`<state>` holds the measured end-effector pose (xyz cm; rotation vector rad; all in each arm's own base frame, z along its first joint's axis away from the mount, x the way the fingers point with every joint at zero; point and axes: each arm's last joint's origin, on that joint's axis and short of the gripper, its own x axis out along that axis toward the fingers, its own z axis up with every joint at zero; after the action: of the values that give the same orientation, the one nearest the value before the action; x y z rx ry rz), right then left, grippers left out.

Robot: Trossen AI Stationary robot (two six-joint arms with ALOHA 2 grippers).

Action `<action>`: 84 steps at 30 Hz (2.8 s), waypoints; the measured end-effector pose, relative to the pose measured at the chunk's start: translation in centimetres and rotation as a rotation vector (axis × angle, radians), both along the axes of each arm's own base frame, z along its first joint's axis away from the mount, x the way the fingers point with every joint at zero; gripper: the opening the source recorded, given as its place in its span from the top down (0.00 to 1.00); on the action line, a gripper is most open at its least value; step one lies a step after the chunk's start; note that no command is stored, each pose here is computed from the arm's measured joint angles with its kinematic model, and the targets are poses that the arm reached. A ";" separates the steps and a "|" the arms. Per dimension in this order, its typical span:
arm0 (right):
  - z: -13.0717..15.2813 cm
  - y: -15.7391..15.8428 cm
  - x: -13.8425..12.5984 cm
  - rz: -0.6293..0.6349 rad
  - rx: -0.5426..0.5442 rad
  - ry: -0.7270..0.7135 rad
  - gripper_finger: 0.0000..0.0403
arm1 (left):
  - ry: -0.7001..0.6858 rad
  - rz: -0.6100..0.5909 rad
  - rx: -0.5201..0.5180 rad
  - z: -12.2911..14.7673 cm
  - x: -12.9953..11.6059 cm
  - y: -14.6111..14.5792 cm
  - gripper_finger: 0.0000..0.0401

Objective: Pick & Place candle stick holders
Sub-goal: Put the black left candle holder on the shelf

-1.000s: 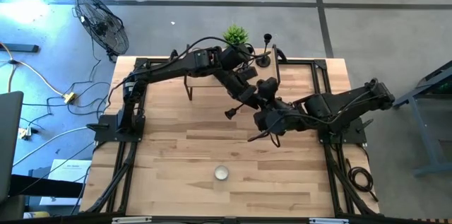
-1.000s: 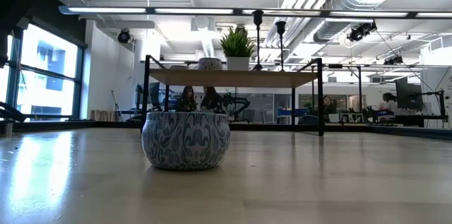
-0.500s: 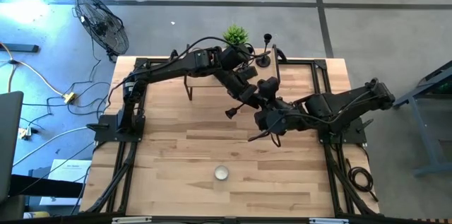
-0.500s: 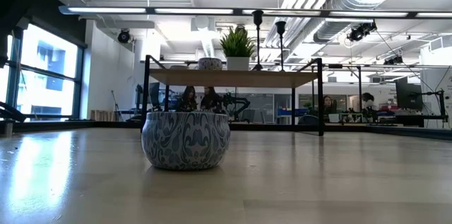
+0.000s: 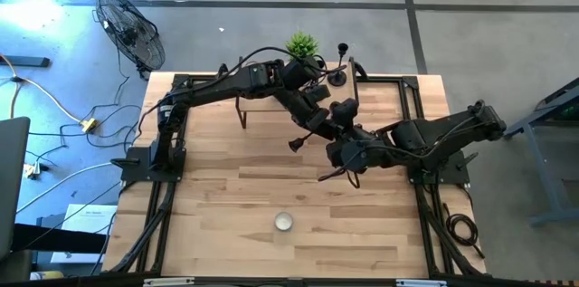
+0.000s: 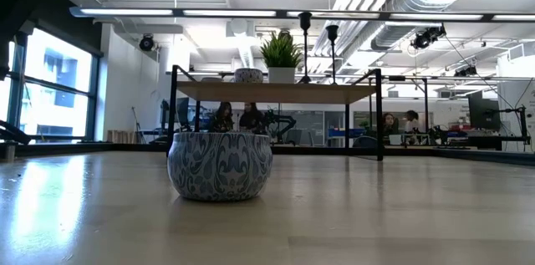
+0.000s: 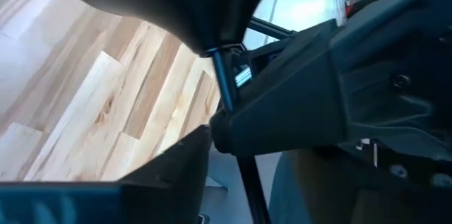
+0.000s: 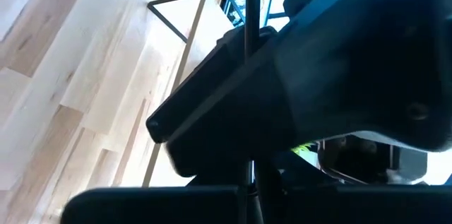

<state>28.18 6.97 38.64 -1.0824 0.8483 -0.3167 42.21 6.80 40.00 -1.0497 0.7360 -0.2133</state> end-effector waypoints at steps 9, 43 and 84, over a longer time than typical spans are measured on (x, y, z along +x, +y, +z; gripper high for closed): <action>0.0 0.0 0.0 -0.001 -0.005 0.001 1.00 | 0.036 0.007 -0.051 -0.1 -0.1 -0.1 0.34; -0.2 2.3 -2.2 0.005 -0.032 0.019 1.00 | -0.040 0.007 0.041 2.4 -2.4 0.1 0.34; 8.4 -1.9 -13.5 -0.025 0.771 -0.665 1.00 | -0.124 0.241 0.790 11.8 -18.5 -6.3 0.34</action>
<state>14.68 5.11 47.02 -0.2069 0.3179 -0.3042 23.75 0.47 51.83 -0.3572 0.5005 0.2127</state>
